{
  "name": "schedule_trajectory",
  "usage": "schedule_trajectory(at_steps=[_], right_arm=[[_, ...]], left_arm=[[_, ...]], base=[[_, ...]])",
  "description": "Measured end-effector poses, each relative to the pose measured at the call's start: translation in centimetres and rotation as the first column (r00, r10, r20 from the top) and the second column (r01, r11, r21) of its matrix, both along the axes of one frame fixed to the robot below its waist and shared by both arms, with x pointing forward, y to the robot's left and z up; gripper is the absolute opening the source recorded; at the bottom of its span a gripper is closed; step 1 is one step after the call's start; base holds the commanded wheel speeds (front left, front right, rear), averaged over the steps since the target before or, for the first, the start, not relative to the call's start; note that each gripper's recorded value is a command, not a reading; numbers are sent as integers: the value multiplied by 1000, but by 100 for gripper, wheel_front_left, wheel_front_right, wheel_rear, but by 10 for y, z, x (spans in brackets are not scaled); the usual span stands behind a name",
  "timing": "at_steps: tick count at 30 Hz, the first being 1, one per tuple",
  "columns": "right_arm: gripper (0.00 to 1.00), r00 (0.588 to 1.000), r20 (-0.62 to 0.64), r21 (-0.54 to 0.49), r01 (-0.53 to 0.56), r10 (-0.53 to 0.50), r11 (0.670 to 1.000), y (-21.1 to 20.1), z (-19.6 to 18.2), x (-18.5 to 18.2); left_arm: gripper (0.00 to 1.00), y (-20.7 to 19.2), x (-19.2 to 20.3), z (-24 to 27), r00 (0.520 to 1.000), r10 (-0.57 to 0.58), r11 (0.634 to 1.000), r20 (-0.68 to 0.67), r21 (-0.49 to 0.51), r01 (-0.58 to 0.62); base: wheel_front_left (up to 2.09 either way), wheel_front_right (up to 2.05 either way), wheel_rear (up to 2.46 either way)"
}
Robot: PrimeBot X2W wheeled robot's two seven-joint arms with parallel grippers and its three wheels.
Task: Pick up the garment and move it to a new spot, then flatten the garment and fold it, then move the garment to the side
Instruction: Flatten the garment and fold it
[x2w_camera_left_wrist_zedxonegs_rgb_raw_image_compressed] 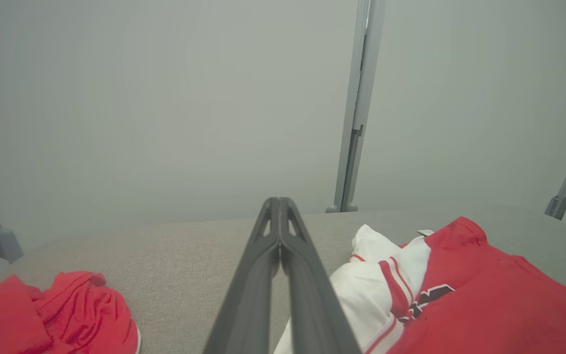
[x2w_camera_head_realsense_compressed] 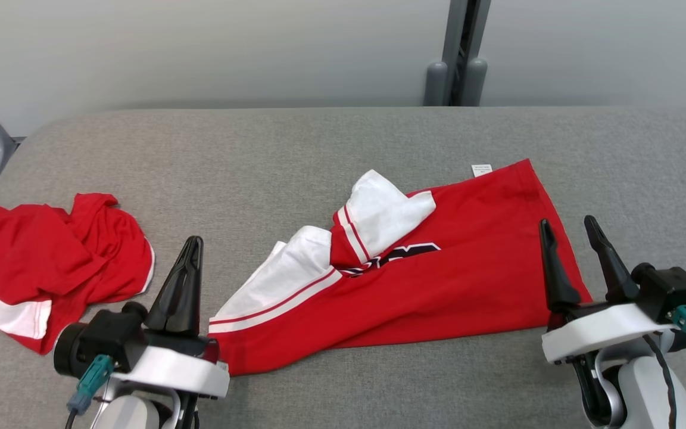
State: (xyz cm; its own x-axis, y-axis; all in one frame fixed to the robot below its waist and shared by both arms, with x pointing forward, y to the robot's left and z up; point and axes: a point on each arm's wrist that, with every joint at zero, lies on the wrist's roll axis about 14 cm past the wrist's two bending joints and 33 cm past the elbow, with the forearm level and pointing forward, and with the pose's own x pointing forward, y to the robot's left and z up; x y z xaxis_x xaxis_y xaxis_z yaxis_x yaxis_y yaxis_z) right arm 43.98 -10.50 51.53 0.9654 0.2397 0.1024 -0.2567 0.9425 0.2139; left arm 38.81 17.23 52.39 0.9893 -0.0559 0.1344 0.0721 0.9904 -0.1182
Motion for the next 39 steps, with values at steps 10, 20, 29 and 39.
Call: schedule_trajectory(at_steps=[10, 20, 29, 39], right_arm=[[100, 999, 1, 17, -43, 43, 999, 16, 1, -9], [100, 999, 5, 19, -51, 51, 999, 18, 3, -12], [100, 999, -13, 12, -46, 46, 999, 14, -1, -18], [100, 998, -59, 3, -5, 5, 1000, -1, -19, -9]], left_arm=[[100, 16, -34, -12, 997, 66, 995, -37, -68, -69], [100, 10, -34, -14, 997, 57, 995, -44, -77, -60], [100, -19, -38, -60, 981, -43, 998, -188, -61, 32], [100, -26, -6, -103, 930, -90, 995, -356, 9, 100]], base=[[0, 0, 0], [0, 0, 0], [0, 0, 0], [0, 0, 0]])
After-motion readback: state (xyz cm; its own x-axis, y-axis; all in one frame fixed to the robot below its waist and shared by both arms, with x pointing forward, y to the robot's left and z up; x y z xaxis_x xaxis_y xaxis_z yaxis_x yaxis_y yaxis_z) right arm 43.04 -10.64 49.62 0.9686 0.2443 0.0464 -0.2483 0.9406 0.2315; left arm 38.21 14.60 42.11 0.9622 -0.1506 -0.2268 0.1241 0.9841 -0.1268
